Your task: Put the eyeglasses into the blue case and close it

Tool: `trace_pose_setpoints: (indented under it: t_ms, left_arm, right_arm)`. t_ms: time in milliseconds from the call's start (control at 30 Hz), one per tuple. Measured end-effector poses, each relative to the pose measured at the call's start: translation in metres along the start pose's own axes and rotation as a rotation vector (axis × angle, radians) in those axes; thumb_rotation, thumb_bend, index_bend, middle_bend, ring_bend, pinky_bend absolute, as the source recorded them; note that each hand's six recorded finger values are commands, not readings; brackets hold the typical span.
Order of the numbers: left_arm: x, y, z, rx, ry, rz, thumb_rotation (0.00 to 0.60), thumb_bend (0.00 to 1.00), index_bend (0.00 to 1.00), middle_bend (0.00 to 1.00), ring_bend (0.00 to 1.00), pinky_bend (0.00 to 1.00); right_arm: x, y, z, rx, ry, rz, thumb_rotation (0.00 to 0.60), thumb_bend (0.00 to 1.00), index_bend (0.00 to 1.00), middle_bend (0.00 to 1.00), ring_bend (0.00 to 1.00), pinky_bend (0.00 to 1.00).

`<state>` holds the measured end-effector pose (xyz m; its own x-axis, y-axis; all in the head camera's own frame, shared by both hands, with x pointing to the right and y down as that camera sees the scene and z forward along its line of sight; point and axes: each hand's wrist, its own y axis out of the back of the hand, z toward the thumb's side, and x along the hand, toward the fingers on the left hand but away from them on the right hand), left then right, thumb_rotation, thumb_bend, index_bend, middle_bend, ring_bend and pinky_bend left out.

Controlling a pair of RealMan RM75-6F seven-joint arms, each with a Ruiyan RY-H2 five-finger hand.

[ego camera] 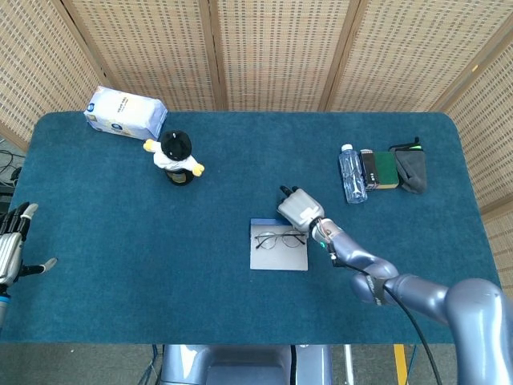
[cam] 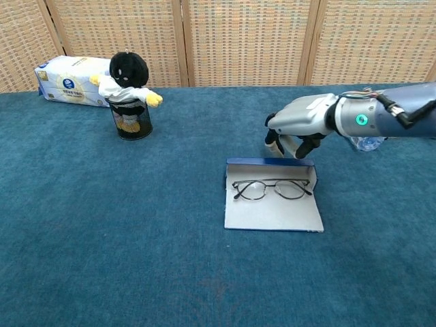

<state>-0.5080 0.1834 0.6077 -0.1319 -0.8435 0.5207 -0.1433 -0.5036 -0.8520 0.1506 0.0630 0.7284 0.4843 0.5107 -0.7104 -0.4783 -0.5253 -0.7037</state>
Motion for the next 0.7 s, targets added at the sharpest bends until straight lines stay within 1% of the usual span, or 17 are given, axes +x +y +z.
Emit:
trace_pose_setpoints:
  t_ms: [100,133,167,200,233,267,333,367,467,567,633,700]
  left_arm:
    - [0.000,-0.001,0.002,0.004,-0.006,-0.004,0.600,0.00,0.00,0.00,0.00,0.00]
    - [0.000,-0.002,0.002,0.005,-0.008,-0.005,0.600,0.00,0.00,0.00,0.00,0.00]
    - [0.000,-0.002,0.003,0.005,-0.009,-0.005,0.600,0.00,0.00,0.00,0.00,0.00]
    - [-0.001,-0.002,0.003,0.005,-0.010,-0.005,0.600,0.00,0.00,0.00,0.00,0.00]
    - [-0.001,-0.002,0.004,0.005,-0.012,-0.004,0.600,0.00,0.00,0.00,0.00,0.00]
    - [-0.001,-0.001,0.004,0.005,-0.013,-0.003,0.600,0.00,0.00,0.00,0.00,0.00]
    - [0.000,-0.001,0.004,0.005,-0.013,-0.004,0.600,0.00,0.00,0.00,0.00,0.00]
    - [0.000,-0.002,0.004,0.006,-0.013,-0.005,0.600,0.00,0.00,0.00,0.00,0.00]
    - [0.000,-0.003,0.004,0.009,-0.013,-0.008,0.600,0.00,0.00,0.00,0.00,0.00]
    - [0.000,-0.004,0.004,0.011,-0.013,-0.012,0.600,0.00,0.00,0.00,0.00,0.00]
    - [0.001,-0.005,0.004,0.012,-0.011,-0.013,0.600,0.00,0.00,0.00,0.00,0.00]
    - [0.001,-0.005,0.004,0.014,-0.010,-0.014,0.600,0.00,0.00,0.00,0.00,0.00]
  right_arm:
    - [0.014,-0.004,-0.003,0.028,0.010,-0.012,0.600,1.00,0.44,0.27,0.07,0.19]
    - [0.017,-0.003,-0.004,0.029,0.008,-0.024,0.600,1.00,0.40,0.20,0.06,0.19]
    - [0.020,-0.002,-0.006,0.026,0.001,-0.047,0.600,0.95,0.35,0.12,0.04,0.19]
    - [0.022,0.000,-0.007,0.022,-0.005,-0.068,0.600,0.88,0.31,0.07,0.02,0.19]
    - [0.024,0.002,-0.009,0.015,-0.013,-0.093,0.600,0.74,0.26,0.02,0.00,0.19]
    - [0.028,0.006,-0.012,0.002,-0.026,-0.130,0.600,0.58,0.24,0.00,0.00,0.19]
    - [0.034,0.012,-0.016,-0.023,-0.047,-0.194,0.600,0.41,0.23,0.00,0.00,0.19]
    - [0.039,0.016,-0.019,-0.043,-0.061,-0.241,0.600,0.36,0.22,0.00,0.00,0.19]
    - [0.056,0.022,-0.023,-0.105,-0.088,-0.354,0.600,0.33,0.22,0.00,0.00,0.19]
    - [0.078,0.015,-0.016,-0.175,-0.076,-0.423,0.600,0.31,0.22,0.00,0.00,0.19]
    - [0.090,0.007,-0.007,-0.212,-0.050,-0.434,0.600,0.31,0.23,0.00,0.00,0.19]
    - [0.100,-0.003,0.005,-0.221,-0.018,-0.431,0.600,0.31,0.25,0.00,0.00,0.19]
